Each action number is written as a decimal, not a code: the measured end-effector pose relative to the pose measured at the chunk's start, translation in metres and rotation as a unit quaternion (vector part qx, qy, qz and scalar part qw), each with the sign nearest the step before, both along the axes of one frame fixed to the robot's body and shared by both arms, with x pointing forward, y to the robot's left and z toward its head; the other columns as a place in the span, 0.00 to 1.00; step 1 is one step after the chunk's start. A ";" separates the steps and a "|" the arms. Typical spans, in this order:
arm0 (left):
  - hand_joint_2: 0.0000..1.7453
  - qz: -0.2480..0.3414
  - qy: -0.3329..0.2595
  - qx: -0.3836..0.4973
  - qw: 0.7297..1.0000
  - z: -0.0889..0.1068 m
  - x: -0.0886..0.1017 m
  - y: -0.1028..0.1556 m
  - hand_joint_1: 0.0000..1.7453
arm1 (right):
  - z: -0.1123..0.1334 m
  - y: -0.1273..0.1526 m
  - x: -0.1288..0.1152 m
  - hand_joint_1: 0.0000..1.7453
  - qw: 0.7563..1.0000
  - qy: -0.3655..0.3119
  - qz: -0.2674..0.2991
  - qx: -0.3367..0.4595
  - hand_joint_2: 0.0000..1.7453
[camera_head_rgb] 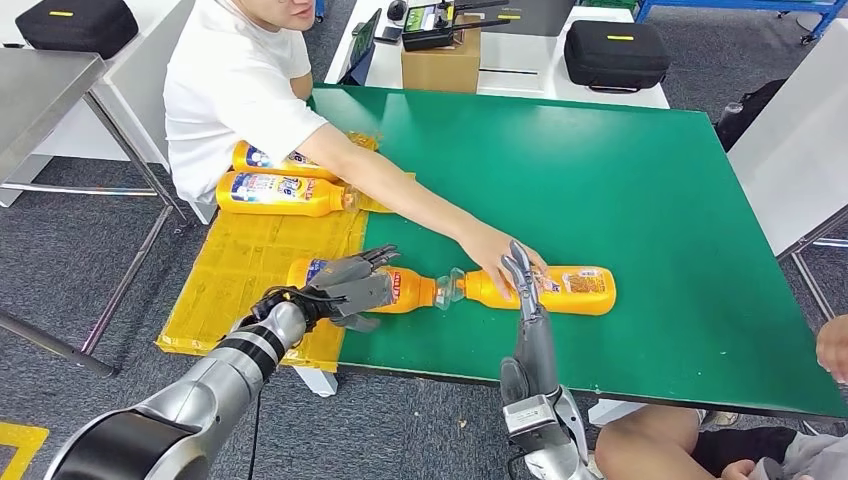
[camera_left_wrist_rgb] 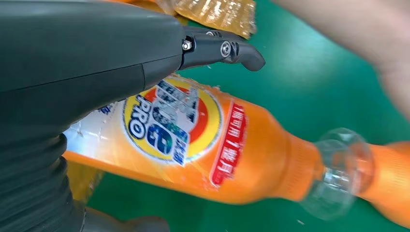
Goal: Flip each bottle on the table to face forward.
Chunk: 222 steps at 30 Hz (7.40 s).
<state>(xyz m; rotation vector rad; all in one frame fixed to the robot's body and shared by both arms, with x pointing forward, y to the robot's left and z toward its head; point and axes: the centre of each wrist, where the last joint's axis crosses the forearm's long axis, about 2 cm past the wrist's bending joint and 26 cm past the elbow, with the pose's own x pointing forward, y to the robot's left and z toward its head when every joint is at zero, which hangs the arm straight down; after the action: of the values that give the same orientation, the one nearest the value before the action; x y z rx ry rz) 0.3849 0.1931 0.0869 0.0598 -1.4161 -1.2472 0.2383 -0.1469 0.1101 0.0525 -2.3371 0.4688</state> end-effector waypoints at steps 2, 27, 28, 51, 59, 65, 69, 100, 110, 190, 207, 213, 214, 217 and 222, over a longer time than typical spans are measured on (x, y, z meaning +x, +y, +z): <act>1.00 -0.001 0.003 -0.013 1.000 -0.001 -0.001 0.001 0.00 | 0.000 0.000 0.001 0.00 1.000 -0.001 0.001 -0.001 0.00; 1.00 0.287 -0.199 -0.637 0.687 0.065 -0.097 -0.041 0.00 | -0.040 -0.061 0.002 0.00 0.968 0.071 -0.040 -0.239 1.00; 1.00 0.289 -0.220 -0.641 0.676 0.071 -0.103 -0.039 0.00 | -0.043 -0.071 0.003 0.00 0.960 0.082 -0.053 -0.261 1.00; 1.00 0.236 -0.379 -0.626 0.640 0.141 -0.146 -0.048 0.00 | -0.050 -0.169 0.088 0.00 0.863 0.116 -0.187 -0.454 1.00; 1.00 0.228 -0.362 -0.628 0.650 0.136 -0.142 -0.054 0.00 | -0.045 -0.169 0.114 0.00 0.841 0.148 -0.201 -0.480 1.00; 1.00 0.228 -0.354 -0.623 0.659 0.131 -0.139 -0.056 0.00 | -0.043 -0.173 0.128 0.00 0.814 0.176 -0.206 -0.514 1.00; 1.00 0.229 -0.352 -0.621 0.661 0.129 -0.137 -0.057 0.00 | -0.043 -0.175 0.130 0.00 0.809 0.182 -0.205 -0.520 1.00; 1.00 0.217 -0.324 -0.581 0.715 0.106 -0.124 -0.062 0.00 | 0.006 -0.185 0.182 1.00 0.599 0.408 -0.144 -0.674 1.00; 1.00 0.218 -0.294 -0.565 0.739 0.091 -0.120 -0.063 0.00 | 0.006 -0.216 0.179 1.00 0.650 0.429 -0.091 -0.620 1.00; 1.00 0.019 -0.006 -0.657 0.753 0.072 -0.160 -0.099 1.00 | -0.008 0.041 0.022 0.09 0.981 -0.019 0.078 -0.175 0.25; 1.00 0.002 0.025 -0.656 0.755 0.078 -0.151 -0.103 1.00 | 0.022 0.059 -0.005 0.00 0.990 -0.119 0.033 -0.069 0.00; 1.00 0.036 -0.027 -0.618 0.785 0.080 -0.145 -0.101 1.00 | 0.026 0.058 -0.007 0.00 0.978 -0.180 0.004 -0.104 0.00; 1.00 0.050 -0.051 -0.601 0.796 0.079 -0.143 -0.098 1.00 | 0.025 0.056 -0.007 0.00 0.976 -0.188 -0.003 -0.112 0.00; 1.00 0.095 -0.129 -0.536 0.829 0.075 -0.136 -0.086 1.00 | 0.020 0.045 -0.010 0.00 0.972 -0.195 -0.024 -0.126 0.00; 1.00 0.188 -0.263 -0.376 0.869 0.063 -0.122 -0.053 1.00 | 0.017 0.019 -0.012 0.00 0.972 -0.188 -0.065 -0.124 0.00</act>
<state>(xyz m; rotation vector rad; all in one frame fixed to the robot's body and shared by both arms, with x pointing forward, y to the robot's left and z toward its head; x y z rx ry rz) 0.2629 0.1399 0.1498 0.1389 -2.1609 -0.2940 0.2259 -0.1278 0.1273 -0.3315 -2.6057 0.7539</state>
